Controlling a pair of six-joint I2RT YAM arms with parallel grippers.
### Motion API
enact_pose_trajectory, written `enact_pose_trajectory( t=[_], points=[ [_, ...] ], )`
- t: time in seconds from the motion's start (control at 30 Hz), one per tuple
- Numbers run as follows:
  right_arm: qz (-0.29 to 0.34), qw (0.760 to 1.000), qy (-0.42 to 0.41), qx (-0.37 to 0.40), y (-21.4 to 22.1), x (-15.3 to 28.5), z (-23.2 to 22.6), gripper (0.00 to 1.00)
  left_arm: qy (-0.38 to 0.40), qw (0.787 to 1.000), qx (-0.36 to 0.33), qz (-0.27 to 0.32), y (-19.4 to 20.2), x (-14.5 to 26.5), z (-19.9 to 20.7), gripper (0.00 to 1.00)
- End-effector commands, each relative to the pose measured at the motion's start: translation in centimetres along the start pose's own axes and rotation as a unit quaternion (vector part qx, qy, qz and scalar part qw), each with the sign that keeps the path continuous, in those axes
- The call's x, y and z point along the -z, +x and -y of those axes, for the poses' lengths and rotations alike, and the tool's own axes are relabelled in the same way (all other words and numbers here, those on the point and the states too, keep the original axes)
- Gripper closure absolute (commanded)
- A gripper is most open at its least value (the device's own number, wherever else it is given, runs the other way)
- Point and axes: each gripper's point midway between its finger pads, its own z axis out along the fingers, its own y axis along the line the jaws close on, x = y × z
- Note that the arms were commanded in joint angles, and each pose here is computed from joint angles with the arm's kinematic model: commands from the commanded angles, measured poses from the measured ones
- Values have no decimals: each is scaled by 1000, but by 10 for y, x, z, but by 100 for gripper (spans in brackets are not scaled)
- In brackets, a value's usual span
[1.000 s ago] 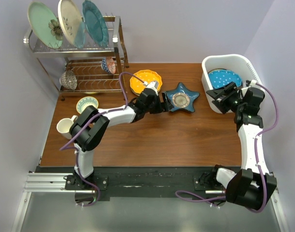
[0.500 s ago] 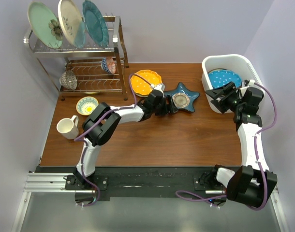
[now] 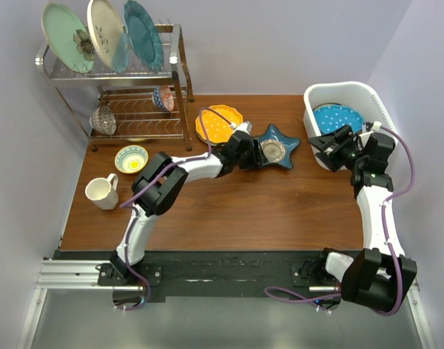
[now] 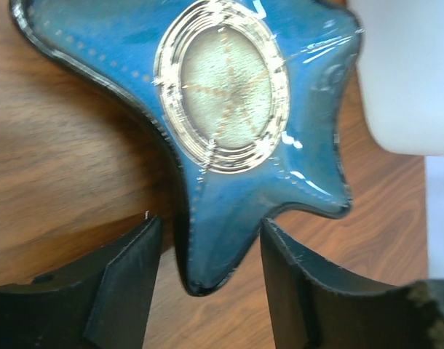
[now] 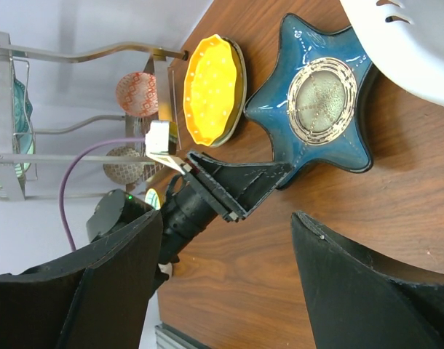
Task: Place the plates into the plastic bin on the countertop
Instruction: Pick up the plate at the center of the board.
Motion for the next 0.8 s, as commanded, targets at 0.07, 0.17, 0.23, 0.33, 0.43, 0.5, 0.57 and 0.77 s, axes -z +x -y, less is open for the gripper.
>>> enact_pose_trajectory(
  t=[0.07, 0.17, 0.23, 0.33, 0.43, 0.5, 0.57, 0.77],
  points=[
    [0, 1000, -20, 10, 1, 2, -7, 25, -16, 1000, 8, 4, -4, -9, -2, 46],
    [-1, 1000, -19, 9, 2, 2, -6, 25, -17, 1000, 12, 1, -1, -12, -4, 61],
    [-1, 1000, -19, 9, 2, 2, -6, 25, -19, 1000, 14, -2, 2, -12, -6, 80],
    [-1, 1000, -20, 6, 2, 0, -5, 25, -28, 999, 20, -8, 8, -10, -12, 100],
    [-8, 1000, -19, 12, 1, -1, -6, 25, -36, 999, 29, 7, 6, -3, -18, 100],
    [-7, 1000, -18, 10, 4, -1, -2, 25, -37, 999, 30, 15, 5, 5, -19, 100],
    [-9, 1000, -21, 7, 5, -2, -2, 25, -26, 998, 36, 33, -3, 15, -14, 100],
    [-12, 1000, -17, 8, 5, -4, 1, 25, -22, 998, 27, 49, -8, 37, -14, 100]
  ],
)
